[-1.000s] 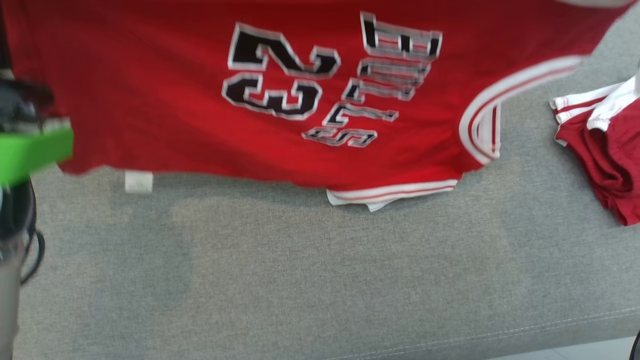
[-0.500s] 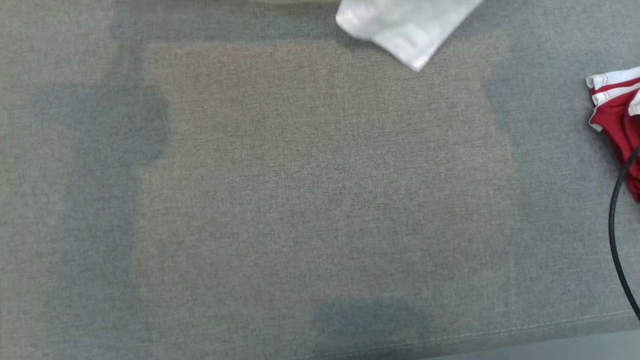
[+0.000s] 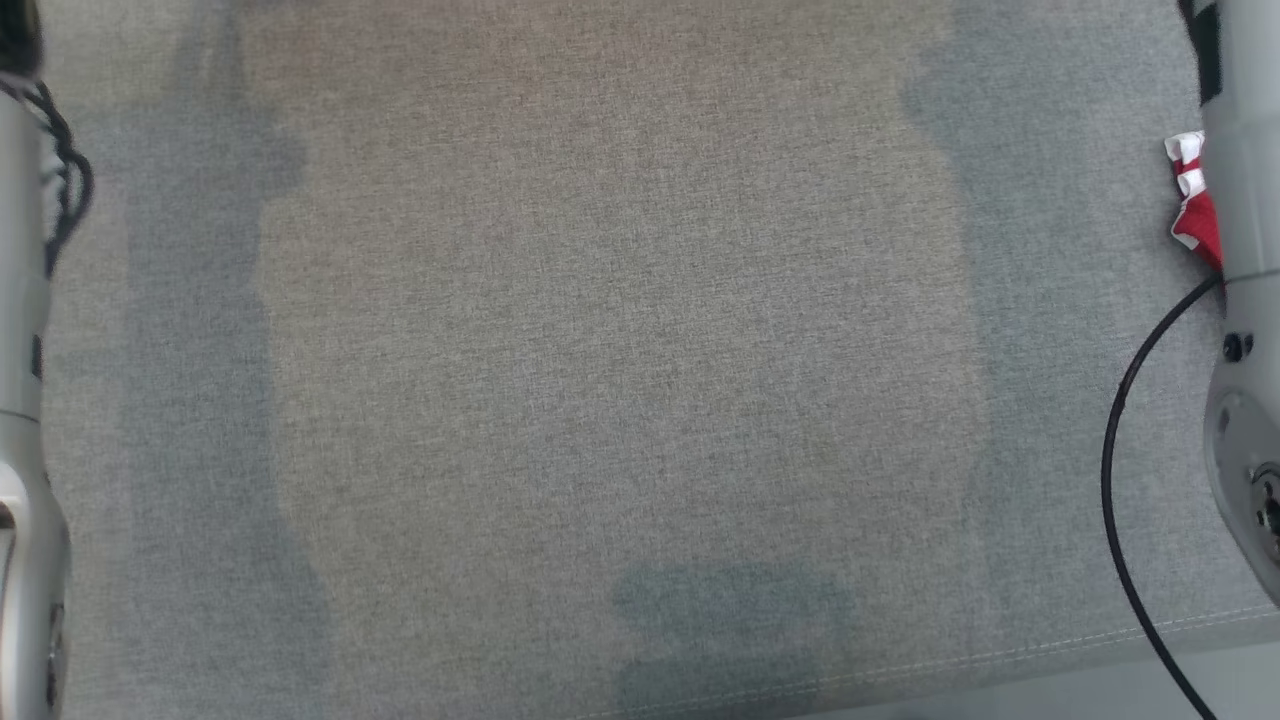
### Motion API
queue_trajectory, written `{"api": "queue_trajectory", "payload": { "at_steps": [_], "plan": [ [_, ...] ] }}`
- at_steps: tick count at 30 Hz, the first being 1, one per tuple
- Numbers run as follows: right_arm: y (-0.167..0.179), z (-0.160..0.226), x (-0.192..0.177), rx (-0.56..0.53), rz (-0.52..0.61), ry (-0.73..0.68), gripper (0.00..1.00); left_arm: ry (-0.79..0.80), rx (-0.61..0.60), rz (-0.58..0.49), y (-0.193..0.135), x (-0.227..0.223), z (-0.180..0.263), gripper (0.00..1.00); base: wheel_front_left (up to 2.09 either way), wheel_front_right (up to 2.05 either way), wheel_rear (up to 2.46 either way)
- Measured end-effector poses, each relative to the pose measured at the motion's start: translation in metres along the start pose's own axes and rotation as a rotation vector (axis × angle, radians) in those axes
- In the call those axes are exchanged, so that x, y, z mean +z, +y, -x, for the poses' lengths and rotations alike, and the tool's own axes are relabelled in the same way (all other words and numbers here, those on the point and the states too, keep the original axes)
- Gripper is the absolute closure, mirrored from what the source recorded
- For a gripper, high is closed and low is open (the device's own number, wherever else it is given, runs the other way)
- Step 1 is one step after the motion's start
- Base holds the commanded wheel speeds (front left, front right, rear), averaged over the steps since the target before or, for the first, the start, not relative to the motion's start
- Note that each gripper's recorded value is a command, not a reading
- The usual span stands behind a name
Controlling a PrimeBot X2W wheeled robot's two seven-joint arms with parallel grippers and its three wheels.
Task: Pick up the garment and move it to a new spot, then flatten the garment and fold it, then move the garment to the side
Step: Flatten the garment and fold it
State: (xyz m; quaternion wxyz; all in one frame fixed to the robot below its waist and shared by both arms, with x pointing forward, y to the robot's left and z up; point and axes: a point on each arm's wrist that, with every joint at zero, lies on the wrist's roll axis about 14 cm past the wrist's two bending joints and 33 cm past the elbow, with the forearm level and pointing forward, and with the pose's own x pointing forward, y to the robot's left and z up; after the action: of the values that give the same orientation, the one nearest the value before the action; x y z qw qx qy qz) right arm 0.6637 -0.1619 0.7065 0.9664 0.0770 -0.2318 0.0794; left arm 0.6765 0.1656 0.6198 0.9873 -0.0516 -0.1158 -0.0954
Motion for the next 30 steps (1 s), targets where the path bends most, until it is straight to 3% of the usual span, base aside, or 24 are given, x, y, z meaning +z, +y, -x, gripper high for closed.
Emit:
{"api": "queue_trajectory", "payload": {
  "at_steps": [6, 10, 14, 21, 30],
  "plan": [
    [-0.007, 0.044, -0.078, -0.041, -0.071, 0.171, 1.0, 0.191, 0.061, 0.127, 0.004, -0.086, 0.038, 1.0, 0.0, 0.0, 0.0],
    [-0.003, 0.096, -0.129, -0.06, -0.155, 0.281, 1.0, 0.29, 0.105, 0.209, 0.005, -0.132, 0.081, 1.0, 0.0, 0.0, 0.0],
    [0.001, 0.157, -0.155, -0.08, -0.214, 0.366, 1.0, 0.346, 0.144, 0.255, 0.01, -0.156, 0.127, 1.0, 0.0, 0.0, 0.0],
    [0.001, 0.252, -0.152, -0.14, -0.288, 0.449, 1.0, 0.408, 0.135, 0.235, 0.004, -0.168, 0.204, 1.0, 0.0, 0.0, 0.0],
    [0.006, 0.341, -0.115, -0.202, -0.333, 0.533, 1.0, 0.411, 0.154, 0.162, -0.002, -0.139, 0.278, 1.0, 0.0, 0.0, 0.0]
  ]
}}
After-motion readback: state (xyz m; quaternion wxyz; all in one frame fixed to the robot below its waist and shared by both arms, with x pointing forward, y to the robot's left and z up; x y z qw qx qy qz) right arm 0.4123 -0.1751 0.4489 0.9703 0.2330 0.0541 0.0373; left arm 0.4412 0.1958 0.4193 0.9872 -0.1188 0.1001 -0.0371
